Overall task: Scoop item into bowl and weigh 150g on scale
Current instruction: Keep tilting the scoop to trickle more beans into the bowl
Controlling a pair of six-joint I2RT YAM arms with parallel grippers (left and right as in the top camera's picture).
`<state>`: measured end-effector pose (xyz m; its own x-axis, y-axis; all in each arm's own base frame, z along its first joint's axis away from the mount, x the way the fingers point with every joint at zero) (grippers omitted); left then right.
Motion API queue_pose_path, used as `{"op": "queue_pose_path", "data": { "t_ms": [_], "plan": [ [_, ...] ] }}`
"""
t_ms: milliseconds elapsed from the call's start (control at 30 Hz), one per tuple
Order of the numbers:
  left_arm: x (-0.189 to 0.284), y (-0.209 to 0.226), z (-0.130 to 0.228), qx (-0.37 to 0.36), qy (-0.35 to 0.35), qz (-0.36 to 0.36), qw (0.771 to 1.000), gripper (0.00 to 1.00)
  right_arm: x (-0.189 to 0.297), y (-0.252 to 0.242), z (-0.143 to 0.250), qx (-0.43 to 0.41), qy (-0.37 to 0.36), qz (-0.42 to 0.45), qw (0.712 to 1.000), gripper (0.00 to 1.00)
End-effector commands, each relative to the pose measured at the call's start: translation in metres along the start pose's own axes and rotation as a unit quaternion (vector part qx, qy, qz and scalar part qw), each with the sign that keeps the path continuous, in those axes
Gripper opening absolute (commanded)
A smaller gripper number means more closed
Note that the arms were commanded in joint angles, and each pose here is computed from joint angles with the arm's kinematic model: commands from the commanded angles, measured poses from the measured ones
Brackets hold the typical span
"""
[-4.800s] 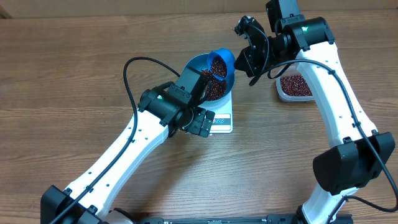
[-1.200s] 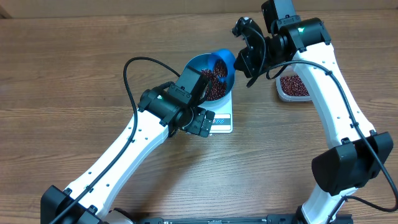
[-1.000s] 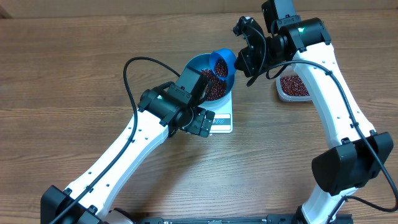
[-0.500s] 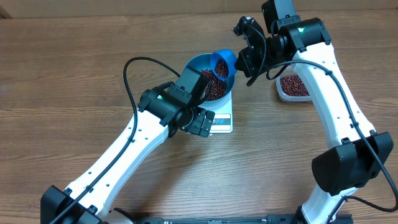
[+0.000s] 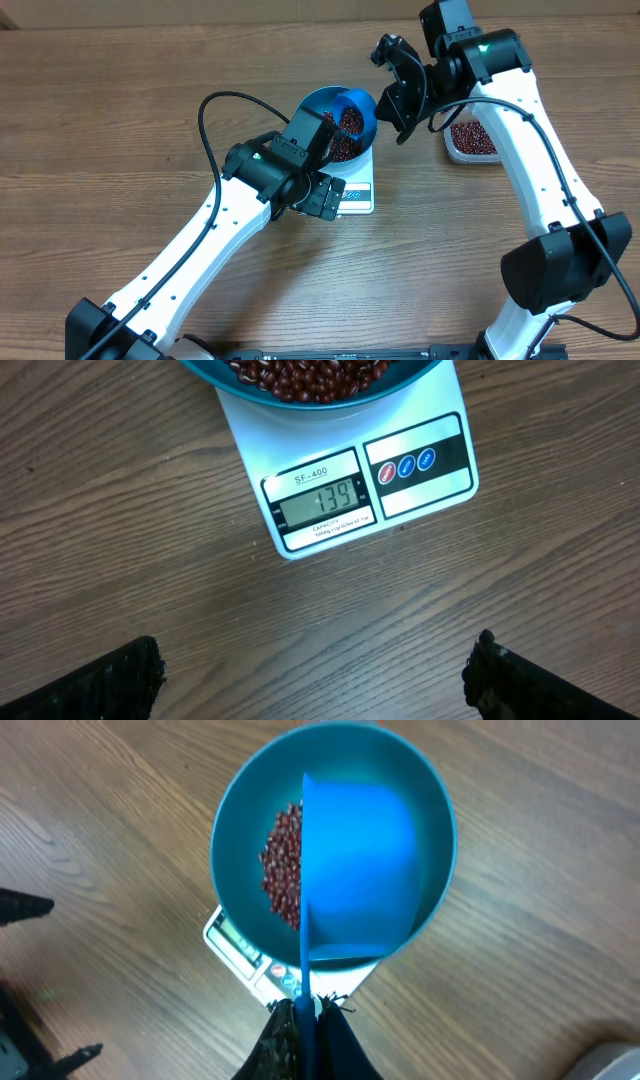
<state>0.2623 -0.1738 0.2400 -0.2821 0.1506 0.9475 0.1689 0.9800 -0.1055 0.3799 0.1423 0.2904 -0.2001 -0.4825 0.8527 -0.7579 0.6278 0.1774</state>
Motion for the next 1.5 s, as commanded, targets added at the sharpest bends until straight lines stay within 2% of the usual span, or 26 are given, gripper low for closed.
{"op": "queue_pose_path", "data": {
  "t_ms": [0, 1400, 1467],
  "plan": [
    [0.0092, 0.0006, -0.0011, 0.004, -0.013, 0.009, 1.0, 1.0, 0.0243, 0.0047, -0.0129, -0.008, -0.042, 0.036, 0.998, 0.04],
    [0.0092, 0.0006, -0.0011, 0.004, -0.013, 0.009, 1.0, 1.0, 0.0241, 0.0051, -0.0128, -0.016, -0.042, 0.036, 0.998, 0.04],
    [0.0092, 0.0006, -0.001, 0.004, -0.013, 0.009, 1.0, 1.0, 0.0227, 0.0114, -0.009, 0.036, -0.029, 0.017, 0.999, 0.04]
  ]
}}
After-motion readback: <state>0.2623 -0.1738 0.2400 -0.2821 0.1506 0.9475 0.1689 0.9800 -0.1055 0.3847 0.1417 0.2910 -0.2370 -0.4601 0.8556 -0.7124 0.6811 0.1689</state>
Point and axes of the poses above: each gripper's point midway between its finger pads, its own x axis back along the fingers, its own y axis along the line the jaws close on, z = x × y, the point moved 9 cm from there along x, back along the fingers, and after that the axes turned 10 degrees about x, right-handed, at the moved point
